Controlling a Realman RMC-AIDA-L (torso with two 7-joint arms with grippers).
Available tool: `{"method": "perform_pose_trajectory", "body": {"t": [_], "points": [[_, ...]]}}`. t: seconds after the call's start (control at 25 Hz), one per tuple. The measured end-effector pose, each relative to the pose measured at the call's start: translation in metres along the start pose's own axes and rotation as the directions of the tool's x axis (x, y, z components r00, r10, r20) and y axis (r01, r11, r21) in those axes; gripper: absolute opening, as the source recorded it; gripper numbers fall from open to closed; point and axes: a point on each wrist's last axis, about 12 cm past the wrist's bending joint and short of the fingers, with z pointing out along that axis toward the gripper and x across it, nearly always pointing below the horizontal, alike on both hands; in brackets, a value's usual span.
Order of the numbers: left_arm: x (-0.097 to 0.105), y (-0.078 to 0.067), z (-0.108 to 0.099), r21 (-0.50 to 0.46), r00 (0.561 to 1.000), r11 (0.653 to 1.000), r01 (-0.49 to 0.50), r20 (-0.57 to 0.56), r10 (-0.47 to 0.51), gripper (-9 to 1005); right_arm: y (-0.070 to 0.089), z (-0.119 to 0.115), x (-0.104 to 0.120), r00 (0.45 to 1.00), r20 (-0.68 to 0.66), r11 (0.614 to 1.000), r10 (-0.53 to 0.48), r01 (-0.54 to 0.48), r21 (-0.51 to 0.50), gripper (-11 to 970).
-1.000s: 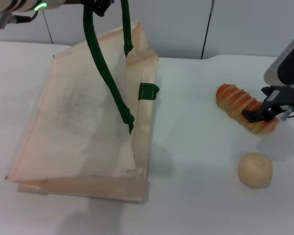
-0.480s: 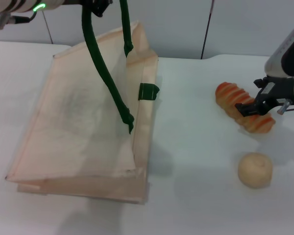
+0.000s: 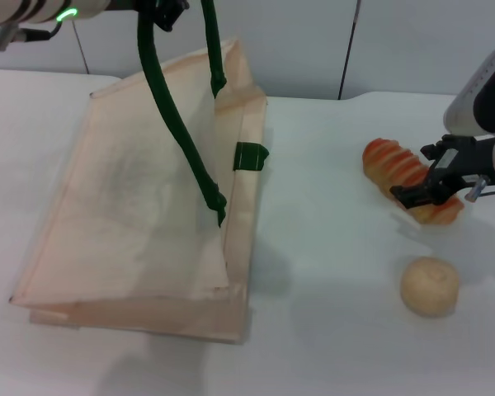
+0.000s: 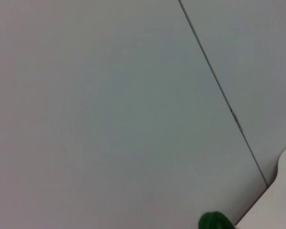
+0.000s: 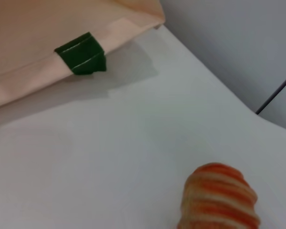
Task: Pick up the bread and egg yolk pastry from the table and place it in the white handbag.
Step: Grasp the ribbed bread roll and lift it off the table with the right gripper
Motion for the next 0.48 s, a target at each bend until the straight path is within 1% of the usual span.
{"method": "perform_pose_trajectory", "body": {"t": [0.2, 0.48], "points": [[0.000, 0.000, 0.000, 0.003, 1.000, 1.000, -0.005, 0.000, 0.005, 123, -0.003, -0.001, 0.000, 1.000, -0.004, 1.000, -0.016, 0.016, -0.006, 856], [0.000, -0.001, 0.000, 0.005, 1.000, 1.000, -0.007, 0.000, 0.007, 123, -0.017, 0.003, 0.006, 1.000, -0.013, 1.000, 0.000, 0.000, -0.016, 855]]}}
